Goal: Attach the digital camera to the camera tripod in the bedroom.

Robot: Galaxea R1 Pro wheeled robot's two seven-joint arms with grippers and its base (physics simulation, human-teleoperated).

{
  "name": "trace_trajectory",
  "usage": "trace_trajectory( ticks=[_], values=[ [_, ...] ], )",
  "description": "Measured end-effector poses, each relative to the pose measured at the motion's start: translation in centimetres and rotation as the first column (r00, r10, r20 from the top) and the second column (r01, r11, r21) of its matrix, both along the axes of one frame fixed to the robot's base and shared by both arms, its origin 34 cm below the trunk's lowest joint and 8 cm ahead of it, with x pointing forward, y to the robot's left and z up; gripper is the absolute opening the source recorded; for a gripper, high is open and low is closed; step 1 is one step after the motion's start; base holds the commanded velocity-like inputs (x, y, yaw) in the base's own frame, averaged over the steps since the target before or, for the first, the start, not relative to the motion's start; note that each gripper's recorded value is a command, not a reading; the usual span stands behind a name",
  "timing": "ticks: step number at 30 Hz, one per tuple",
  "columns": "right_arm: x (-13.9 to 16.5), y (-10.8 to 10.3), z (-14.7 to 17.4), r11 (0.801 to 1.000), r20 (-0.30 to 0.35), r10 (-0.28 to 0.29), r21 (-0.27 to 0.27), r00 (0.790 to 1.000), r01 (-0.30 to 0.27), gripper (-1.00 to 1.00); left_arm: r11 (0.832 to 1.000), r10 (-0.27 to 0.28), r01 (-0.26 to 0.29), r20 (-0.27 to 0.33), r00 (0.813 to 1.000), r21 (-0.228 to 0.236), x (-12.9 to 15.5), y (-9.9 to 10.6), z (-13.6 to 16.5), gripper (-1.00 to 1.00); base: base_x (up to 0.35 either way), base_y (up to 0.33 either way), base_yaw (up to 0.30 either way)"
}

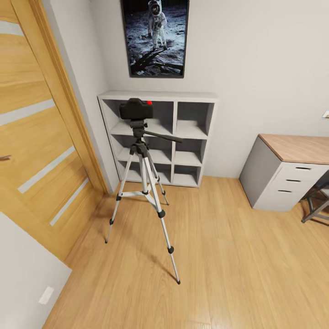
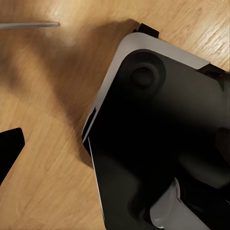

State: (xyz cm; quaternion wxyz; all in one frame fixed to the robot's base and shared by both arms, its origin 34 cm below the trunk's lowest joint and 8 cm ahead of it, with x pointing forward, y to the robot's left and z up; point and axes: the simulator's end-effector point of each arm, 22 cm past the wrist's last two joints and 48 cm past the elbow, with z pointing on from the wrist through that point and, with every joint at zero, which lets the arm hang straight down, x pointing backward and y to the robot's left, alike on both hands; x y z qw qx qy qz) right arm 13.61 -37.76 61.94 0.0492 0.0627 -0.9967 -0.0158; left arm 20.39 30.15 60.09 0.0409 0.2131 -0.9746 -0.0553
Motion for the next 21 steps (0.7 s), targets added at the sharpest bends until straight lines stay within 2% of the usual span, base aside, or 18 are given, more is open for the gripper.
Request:
trace_trajectory(
  ticks=[6,12,21],
  values=[
    [0.4,0.0,0.0,1.0,0.013,0.0,-0.002,1.0,0.0,1.0,1.0,0.0,0.0,0.01,1.0,0.0,0.4,0.0,0.1,1.0,0.0,0.0,0.0],
    [1.0,-0.5,0.0,0.999,0.03,0.007,-0.035,1.0,-0.006,1.0,1.0,0.0,0.0,0.019,1.0,0.0,0.8,0.0,0.2,1.0,0.0,0.0,0.0],
    [1.5,-0.3,-0.1,0.998,0.043,0.019,-0.052,0.999,-0.017,1.0,1.0,-0.001,0.001,0.034,0.999,0.0,1.3,0.0,0.3,1.0,0.0,0.0,0.0]
  ],
)
